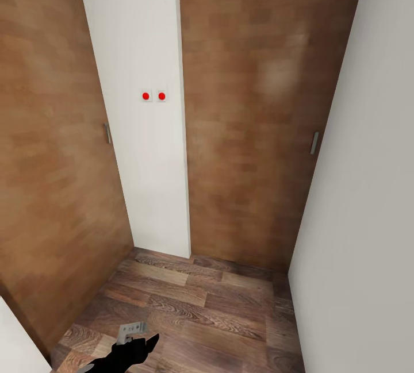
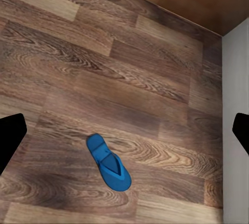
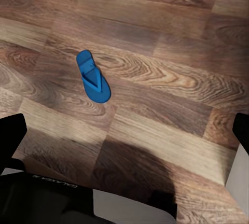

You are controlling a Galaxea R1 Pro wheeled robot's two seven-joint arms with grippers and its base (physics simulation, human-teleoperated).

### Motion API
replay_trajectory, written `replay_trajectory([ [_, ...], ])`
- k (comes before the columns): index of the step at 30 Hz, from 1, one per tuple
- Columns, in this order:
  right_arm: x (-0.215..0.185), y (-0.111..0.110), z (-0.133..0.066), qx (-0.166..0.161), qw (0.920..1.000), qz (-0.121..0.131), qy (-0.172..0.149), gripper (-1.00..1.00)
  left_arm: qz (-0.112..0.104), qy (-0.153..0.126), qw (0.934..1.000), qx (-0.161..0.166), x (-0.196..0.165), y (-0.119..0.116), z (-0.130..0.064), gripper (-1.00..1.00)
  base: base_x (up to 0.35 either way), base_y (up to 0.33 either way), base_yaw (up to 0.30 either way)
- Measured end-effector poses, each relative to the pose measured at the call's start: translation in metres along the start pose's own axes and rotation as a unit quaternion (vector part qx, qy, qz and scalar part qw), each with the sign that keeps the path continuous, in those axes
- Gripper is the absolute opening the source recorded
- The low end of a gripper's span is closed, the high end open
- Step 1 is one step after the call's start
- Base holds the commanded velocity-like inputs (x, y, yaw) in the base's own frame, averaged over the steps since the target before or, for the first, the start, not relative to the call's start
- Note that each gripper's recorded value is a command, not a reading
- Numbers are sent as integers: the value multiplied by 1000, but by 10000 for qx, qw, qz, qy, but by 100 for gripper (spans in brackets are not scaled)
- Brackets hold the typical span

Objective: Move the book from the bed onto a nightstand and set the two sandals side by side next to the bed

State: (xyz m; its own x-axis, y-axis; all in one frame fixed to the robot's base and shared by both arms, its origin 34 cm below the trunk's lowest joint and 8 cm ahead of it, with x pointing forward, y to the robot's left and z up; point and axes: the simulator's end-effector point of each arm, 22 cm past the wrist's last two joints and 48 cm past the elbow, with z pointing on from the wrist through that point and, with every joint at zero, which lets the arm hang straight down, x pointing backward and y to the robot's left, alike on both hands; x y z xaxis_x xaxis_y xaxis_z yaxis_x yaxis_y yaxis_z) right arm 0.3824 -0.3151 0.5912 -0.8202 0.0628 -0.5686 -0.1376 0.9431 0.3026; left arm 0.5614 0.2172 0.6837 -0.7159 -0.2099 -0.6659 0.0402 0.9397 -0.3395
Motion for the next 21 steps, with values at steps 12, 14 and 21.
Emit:
replay_trajectory([
  [12, 1, 0, 0, 3, 10000, 5, 5, 100, -17, 0, 10000, 22, 1, -4, 1, 100, 0, 0, 0],
  [14, 2, -1, 2, 3, 10000, 5, 7, 100, -18, 0, 10000, 23, 3, -3, 3, 100, 0, 0, 0],
  [21, 8, -4, 10, 2, 10000, 4, 5, 100, -18, -1, 10000, 24, 9, 1, 10, 100, 0, 0, 0],
])
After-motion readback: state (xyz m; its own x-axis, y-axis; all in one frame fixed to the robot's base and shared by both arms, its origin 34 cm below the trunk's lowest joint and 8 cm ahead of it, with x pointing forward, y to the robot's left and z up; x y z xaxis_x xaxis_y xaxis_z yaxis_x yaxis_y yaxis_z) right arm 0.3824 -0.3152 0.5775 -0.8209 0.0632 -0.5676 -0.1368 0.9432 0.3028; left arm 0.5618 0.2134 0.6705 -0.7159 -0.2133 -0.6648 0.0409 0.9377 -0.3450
